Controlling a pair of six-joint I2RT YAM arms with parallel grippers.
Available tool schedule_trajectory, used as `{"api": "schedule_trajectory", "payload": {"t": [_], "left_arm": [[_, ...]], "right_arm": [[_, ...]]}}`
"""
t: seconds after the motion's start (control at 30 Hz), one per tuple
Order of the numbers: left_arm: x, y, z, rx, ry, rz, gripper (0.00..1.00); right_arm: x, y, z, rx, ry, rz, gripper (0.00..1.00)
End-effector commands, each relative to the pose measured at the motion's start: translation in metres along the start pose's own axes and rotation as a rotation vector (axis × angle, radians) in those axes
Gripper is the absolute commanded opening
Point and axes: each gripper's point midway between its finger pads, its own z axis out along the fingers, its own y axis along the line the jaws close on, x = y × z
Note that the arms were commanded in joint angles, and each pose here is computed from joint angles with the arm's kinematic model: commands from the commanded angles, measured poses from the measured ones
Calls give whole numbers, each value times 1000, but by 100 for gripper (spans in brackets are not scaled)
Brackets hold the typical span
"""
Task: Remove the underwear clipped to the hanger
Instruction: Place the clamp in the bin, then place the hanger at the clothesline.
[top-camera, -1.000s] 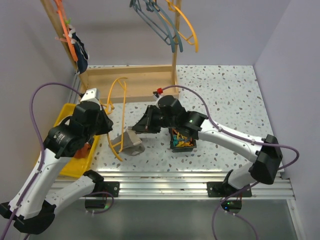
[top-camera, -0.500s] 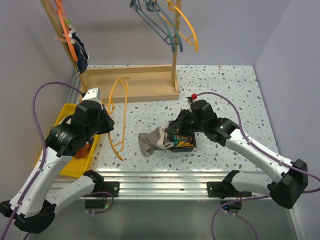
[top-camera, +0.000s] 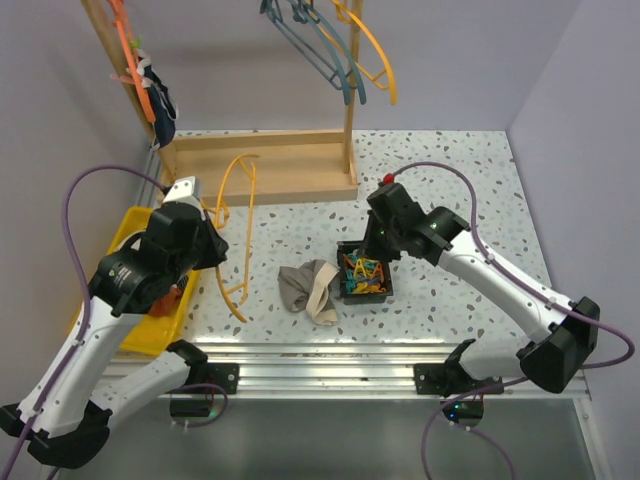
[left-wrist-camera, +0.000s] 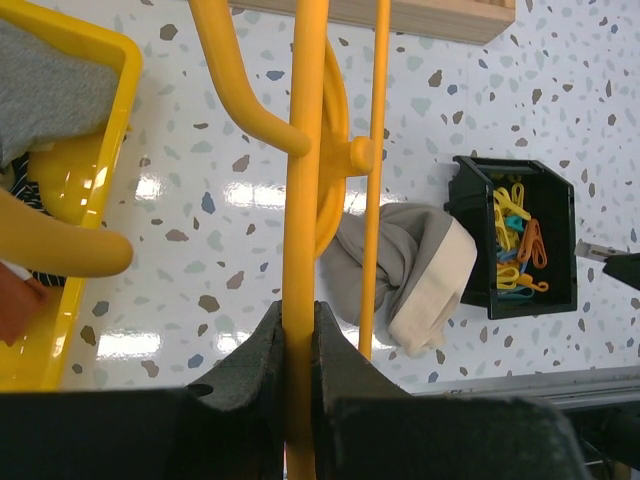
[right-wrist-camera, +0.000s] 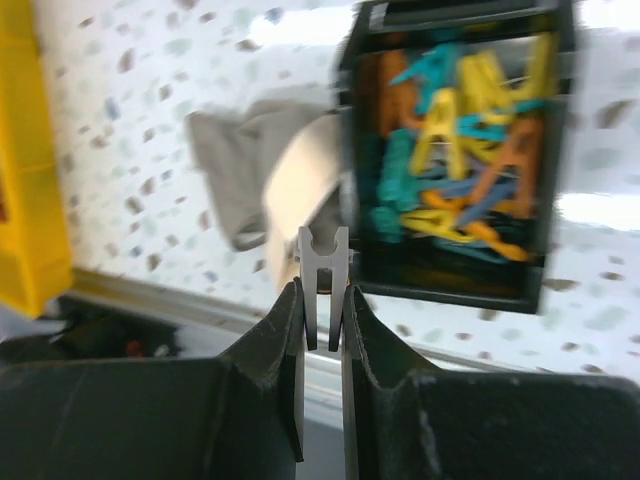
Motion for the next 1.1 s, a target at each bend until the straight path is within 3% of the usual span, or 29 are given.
{"api": "schedule_trajectory", "payload": {"t": [0.0,0.23,0.27,0.33,0.37,0.4,0.5,0.57,0.7,0.83,0.97,1.07], "left_arm": [[-13,-5,-2,25,-62,-22,0],[-18,-11,3,28,-60,-1,0],[-19,-12,4,28,-58,2,0],[-21,-12,4,26,-57,8,0],[-22,-13,4,25,-58,11,0],[-22,-12,4,22,-57,15,0],[-26,-11,1,17,-69,14,0],[-26,-11,0,18,-72,15,0],[-24,-18,6,56,-68,26,0],[-15,-41,11,189,-30,72,0],[-47,-57,1,233,-123,100,0],[-63,-60,7,174,-110,151,0]], "right_arm": [[-7,-65,-14,261,-62,-55,0],[3,-75,12,274,-12,-98,3],[1,-75,15,277,-9,-104,35],[-2,-71,20,274,1,-126,59],[-4,-68,19,268,0,-134,86],[-9,-63,16,253,-10,-142,98],[-12,-35,8,85,-25,-202,98],[11,-9,3,-80,90,-241,98],[46,12,0,-157,158,-326,98],[47,15,-4,-182,109,-242,98],[52,20,-16,-217,94,-240,98],[50,39,-27,-292,70,-263,98]]}}
